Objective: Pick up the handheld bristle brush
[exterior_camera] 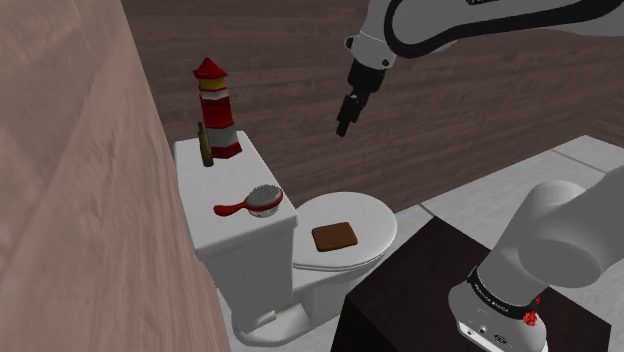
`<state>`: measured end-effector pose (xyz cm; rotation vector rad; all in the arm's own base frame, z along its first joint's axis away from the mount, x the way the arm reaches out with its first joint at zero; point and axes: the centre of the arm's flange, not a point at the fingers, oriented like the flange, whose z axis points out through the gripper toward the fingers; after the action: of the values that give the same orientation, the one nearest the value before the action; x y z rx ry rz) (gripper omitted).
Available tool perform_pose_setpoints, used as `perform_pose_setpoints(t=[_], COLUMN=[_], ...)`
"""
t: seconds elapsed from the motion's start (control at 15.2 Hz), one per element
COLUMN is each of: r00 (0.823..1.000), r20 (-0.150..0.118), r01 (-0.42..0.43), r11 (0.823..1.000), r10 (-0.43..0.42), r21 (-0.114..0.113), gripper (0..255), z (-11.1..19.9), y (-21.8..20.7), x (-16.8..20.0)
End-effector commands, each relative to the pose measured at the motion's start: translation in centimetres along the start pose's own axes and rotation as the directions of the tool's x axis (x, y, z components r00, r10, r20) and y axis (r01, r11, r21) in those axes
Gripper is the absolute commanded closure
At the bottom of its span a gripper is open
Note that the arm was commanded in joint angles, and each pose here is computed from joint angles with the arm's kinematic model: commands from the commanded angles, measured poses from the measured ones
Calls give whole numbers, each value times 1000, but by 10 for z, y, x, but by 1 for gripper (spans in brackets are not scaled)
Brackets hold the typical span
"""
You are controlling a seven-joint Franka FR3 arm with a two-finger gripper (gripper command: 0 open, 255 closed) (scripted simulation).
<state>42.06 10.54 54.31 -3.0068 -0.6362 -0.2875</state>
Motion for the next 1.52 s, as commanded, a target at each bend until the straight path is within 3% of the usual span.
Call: perform_pose_setpoints(t=[0.0,0.26,0.59,0.86,1.25,1.45], r00=[998,982,940,890,793,793], r20=[-4,-13,-29,-47,-79,-79], r01=[65,190,341,456,609,609], r11=[998,980,936,882,777,777], r10=[-65,-190,-340,-454,-605,-605], r21=[17,51,90,120,158,158], gripper=[0,0,0,0,0,0], z=[18,50,88,117,157,173], y=[-13,-37,-74,-107,-162,-162], x=[16,47,80,103,128,125])
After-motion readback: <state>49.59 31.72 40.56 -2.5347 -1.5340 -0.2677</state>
